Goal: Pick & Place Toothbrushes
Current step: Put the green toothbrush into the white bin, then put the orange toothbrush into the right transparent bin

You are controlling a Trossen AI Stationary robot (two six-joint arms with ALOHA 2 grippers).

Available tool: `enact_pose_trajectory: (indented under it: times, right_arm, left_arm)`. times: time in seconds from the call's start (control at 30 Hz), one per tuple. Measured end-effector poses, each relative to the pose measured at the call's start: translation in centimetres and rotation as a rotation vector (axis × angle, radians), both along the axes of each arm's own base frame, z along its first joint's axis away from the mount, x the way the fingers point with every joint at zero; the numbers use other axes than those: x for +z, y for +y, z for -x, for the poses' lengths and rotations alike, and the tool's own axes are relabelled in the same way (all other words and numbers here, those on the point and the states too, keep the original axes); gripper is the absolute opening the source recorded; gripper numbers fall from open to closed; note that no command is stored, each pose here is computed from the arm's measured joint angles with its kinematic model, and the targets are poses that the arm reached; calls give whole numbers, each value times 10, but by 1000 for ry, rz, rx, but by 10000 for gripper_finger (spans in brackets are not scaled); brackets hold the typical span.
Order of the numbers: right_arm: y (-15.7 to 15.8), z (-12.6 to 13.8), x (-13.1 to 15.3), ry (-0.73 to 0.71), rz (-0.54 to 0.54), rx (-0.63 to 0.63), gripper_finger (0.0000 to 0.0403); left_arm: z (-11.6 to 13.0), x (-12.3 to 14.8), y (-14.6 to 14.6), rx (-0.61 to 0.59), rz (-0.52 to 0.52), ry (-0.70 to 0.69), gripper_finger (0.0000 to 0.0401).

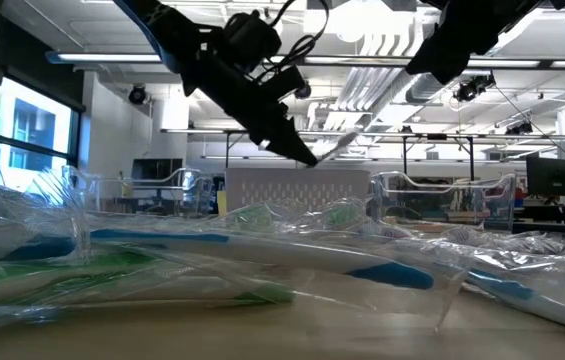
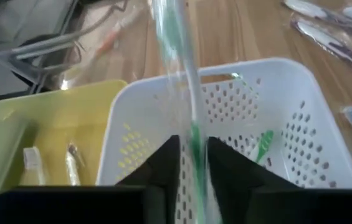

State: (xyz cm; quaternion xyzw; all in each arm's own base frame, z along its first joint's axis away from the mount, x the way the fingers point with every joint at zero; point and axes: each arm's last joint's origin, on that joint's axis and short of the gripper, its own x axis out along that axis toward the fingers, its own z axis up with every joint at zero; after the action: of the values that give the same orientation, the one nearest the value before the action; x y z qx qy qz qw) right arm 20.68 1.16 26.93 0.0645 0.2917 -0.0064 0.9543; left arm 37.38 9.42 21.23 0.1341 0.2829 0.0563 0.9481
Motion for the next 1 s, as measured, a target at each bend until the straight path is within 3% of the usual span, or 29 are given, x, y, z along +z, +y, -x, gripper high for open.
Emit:
enact_pose_trajectory:
  times: [0.17,0.3,0.63,1.0]
  right_arm:
    - [0,0,0,0,0,0,2]
    - [0,0,0,0,0,0,2]
    - [0,0,0,0,0,0,2]
    - [0,0,0,0,0,0,2]
  left_arm:
    - [0,1,0,-1,-4,-8,143]
    - [-1,1,0,-4,-12,-14,165]
    - [-9,22,2,-5,-20,-43,166]
    - [-5,32,-1,-87,-76,-4,166]
